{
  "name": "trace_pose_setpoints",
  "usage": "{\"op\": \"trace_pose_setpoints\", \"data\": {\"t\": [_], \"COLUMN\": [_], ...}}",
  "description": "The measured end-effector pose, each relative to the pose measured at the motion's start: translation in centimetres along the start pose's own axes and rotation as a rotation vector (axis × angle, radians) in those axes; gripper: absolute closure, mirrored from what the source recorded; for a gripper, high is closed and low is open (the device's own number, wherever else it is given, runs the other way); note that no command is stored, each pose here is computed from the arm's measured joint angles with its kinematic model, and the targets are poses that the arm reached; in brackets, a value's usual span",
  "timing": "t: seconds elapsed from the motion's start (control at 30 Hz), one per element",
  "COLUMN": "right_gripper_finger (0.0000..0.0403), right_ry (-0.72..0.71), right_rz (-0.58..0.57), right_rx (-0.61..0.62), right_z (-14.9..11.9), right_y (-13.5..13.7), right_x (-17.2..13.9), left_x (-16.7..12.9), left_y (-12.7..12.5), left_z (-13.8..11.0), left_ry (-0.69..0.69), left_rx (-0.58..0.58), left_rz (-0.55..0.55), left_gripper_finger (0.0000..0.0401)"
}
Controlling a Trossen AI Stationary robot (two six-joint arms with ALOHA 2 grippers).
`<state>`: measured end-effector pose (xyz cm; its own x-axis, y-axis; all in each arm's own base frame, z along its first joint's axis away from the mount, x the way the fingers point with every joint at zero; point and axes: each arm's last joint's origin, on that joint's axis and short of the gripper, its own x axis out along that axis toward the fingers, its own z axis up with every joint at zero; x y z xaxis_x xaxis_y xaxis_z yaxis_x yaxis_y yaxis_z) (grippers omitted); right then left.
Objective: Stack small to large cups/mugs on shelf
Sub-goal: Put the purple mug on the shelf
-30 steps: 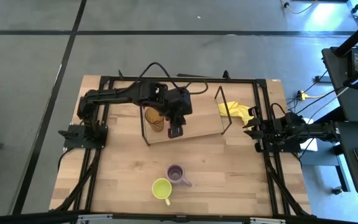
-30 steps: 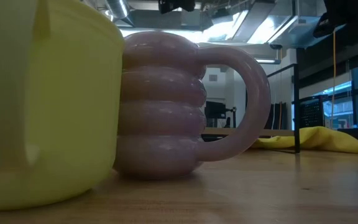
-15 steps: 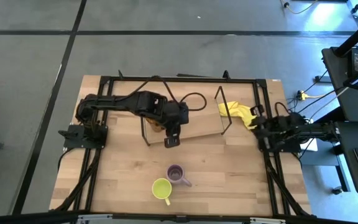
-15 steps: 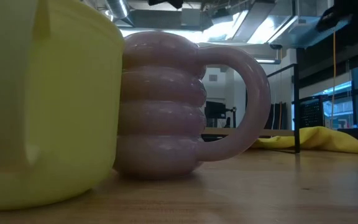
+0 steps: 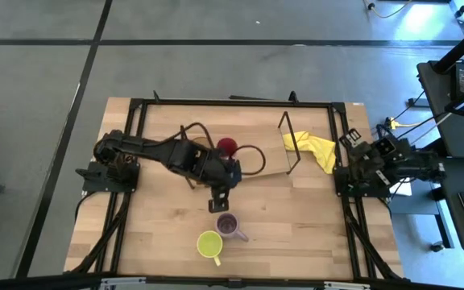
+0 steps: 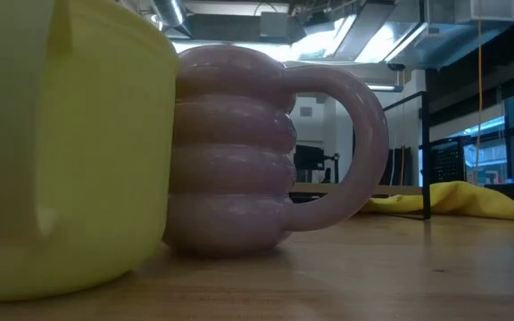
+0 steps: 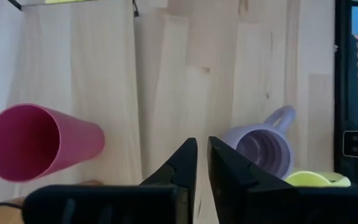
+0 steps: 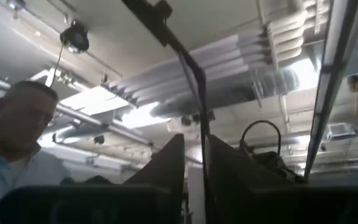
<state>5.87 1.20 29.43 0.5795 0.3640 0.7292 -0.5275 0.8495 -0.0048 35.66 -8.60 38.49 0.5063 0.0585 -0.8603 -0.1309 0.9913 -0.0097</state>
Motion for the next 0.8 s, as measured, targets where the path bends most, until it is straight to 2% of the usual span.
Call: {"op": "trace_pose_setpoints", "data": {"t": [0.1, 0.2, 0.47, 0.6, 0.7, 0.8], "right_gripper_finger": [0.0336, 0.0336, 0.0336, 0.0336, 0.0336, 0.0336], "right_ry": [0.086, 0.195, 0.511, 0.584, 0.623, 0.726], "right_rz": [0.088, 0.146, 0.176, 0.219, 0.227, 0.198], "right_rx": [-0.02, 0.004, 0.237, 0.294, 0.32, 0.357], "right_z": [1.5, 1.6, -2.5, -3.5, -3.8, -4.4], "right_y": [-0.3, -1.3, -3.7, -4.0, -4.1, -4.3], "right_x": [3.5, 7.3, 14.6, 16.9, 18.2, 18.8], "left_x": [-0.2, -0.3, -2.7, -3.1, -2.0, -1.0], "left_y": [-0.7, -1.2, -3.9, -5.8, -7.2, -8.4], "left_z": [-0.2, -0.4, -2.2, -5.0, -7.7, -10.6], "left_ry": [-0.014, -0.028, -0.095, -0.077, -0.036, 0.016], "left_rx": [0.008, -0.004, -0.033, -0.052, -0.073, -0.084], "left_rz": [0.026, 0.052, 0.069, 0.056, 0.036, -0.003], "left_gripper_finger": [0.0369, 0.0369, 0.0369, 0.0369, 0.0369, 0.037]}}
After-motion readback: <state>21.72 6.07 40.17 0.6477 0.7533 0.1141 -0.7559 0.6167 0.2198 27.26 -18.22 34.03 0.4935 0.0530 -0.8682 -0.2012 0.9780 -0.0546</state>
